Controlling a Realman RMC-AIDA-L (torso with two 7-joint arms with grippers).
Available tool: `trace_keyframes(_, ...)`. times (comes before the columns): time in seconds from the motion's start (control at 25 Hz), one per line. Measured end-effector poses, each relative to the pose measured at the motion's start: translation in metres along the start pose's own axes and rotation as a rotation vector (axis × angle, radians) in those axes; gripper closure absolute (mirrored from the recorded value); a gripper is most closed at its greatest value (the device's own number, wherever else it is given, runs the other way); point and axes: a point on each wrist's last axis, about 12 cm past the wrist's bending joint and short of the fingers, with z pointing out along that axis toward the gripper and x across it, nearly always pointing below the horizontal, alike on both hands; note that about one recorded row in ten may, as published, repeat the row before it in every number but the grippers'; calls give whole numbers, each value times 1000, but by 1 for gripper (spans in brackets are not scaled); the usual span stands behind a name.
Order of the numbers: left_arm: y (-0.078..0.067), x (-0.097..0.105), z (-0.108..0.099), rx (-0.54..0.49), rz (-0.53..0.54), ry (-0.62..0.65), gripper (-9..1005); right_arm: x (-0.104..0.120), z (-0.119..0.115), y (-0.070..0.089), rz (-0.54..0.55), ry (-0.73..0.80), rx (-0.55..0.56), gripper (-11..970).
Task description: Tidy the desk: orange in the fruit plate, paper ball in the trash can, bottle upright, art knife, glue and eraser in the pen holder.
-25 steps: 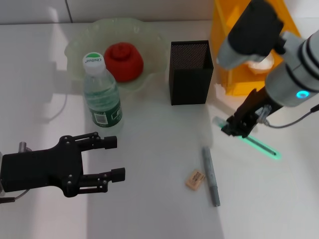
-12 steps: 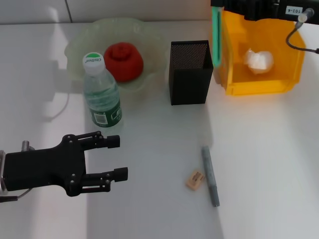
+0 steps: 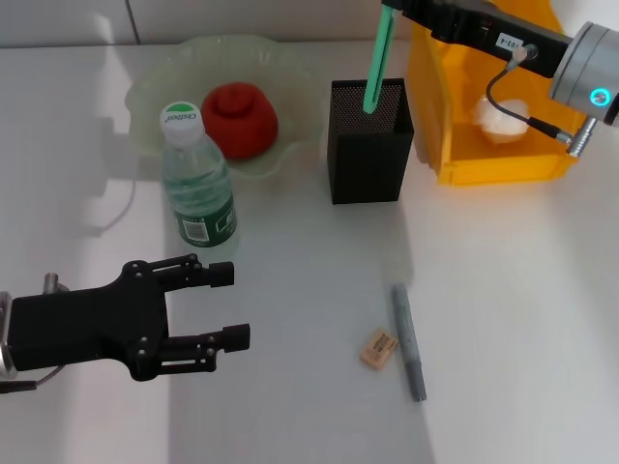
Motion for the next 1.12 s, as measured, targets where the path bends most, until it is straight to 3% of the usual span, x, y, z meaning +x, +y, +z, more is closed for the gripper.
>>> trace_keyframes(0.32,0,-1,1,2,1,-4,215,14,6,-7,8,7,56,732)
trace_keyframes(0.72,0,-1,0,-2,2,-11,216,16,6,-7,13,11,51,700)
trace_keyframes(0.92,0,-1,0,-1,1,-12,215,9,5,-2,3,9,-2,459)
trace_keyframes(1.12,-1,0,0,-1,-1,-13,215,-3,-4,1,-23,61,-28,390)
